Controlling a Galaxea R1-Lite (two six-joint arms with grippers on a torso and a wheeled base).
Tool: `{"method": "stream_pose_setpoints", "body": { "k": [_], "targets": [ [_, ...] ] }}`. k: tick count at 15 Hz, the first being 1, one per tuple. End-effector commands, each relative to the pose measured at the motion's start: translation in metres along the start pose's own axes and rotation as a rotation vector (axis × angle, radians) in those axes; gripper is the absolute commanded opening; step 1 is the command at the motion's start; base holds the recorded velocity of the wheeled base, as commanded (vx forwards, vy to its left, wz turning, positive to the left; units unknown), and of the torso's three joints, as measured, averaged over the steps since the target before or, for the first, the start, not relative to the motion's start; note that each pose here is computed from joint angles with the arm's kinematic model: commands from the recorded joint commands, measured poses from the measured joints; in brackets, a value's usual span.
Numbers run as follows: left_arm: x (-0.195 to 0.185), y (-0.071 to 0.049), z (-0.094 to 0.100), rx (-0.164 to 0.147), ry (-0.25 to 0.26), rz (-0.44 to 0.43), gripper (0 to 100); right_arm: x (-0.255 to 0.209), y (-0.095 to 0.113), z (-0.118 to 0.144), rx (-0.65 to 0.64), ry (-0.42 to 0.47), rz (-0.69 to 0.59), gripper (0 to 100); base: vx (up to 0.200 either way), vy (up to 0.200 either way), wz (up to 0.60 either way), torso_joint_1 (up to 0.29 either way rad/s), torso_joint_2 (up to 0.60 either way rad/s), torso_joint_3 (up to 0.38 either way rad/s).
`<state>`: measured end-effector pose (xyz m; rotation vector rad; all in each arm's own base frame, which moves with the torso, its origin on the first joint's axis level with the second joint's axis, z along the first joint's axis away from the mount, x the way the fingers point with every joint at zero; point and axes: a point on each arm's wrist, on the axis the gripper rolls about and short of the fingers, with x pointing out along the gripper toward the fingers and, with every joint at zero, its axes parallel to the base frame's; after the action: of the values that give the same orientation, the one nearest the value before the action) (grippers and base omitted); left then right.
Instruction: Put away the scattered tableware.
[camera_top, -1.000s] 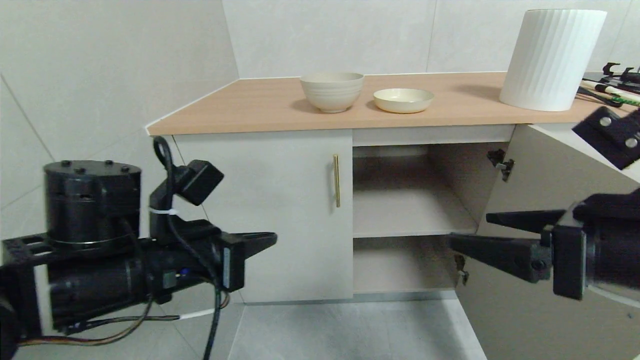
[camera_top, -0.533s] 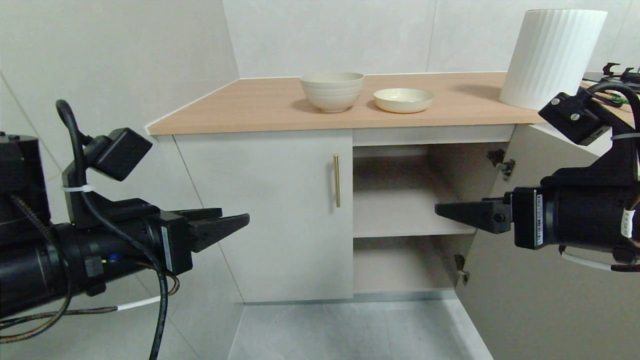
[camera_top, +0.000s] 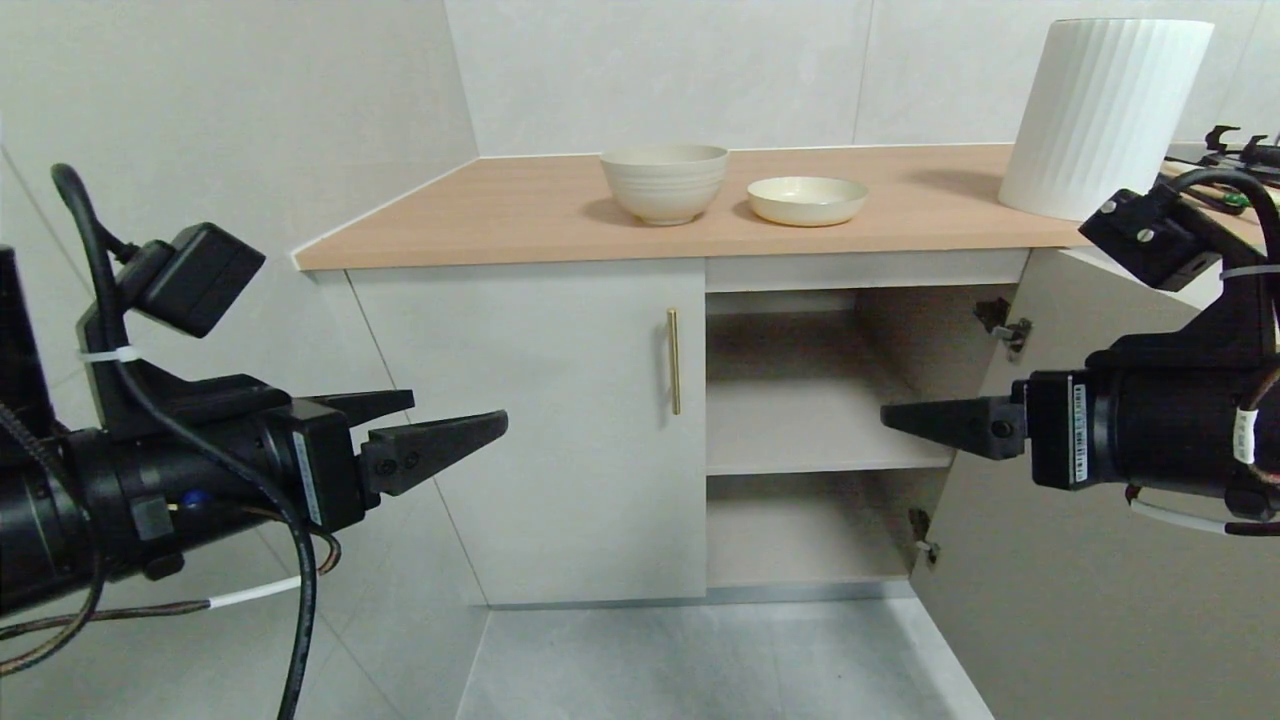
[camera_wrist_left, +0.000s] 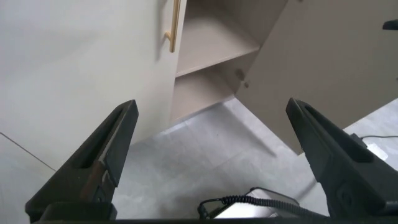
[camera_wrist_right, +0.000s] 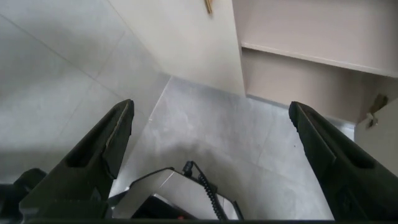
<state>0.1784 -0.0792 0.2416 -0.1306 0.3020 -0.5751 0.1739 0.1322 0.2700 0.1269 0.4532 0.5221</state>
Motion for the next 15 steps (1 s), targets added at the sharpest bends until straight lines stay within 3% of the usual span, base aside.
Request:
{"method": "stream_pose_setpoints", "body": {
  "k": [1,3,15],
  "targets": [
    [0.0003,0.0001,0.0001,-0.001,0.001,-0.001,100,-0.0043,-0.0006,0.0018,0.002,-0.015,0.0,100,0.0,0.0,0.0,0.0,0.0,0.0],
    [-0.0001,0.0001,-0.0005,0.001,0.007,0.0,100,-0.0068,-0.0003,0.0035,0.003,-0.024,0.002,100,0.0,0.0,0.0,0.0,0.0,0.0],
    [0.0019,0.0004,0.0001,0.001,0.009,-0.001,100,-0.013,-0.0019,-0.0002,0.003,-0.032,-0.001,100,0.2,0.0,0.0,0.002,0.0,0.004]
  ]
}}
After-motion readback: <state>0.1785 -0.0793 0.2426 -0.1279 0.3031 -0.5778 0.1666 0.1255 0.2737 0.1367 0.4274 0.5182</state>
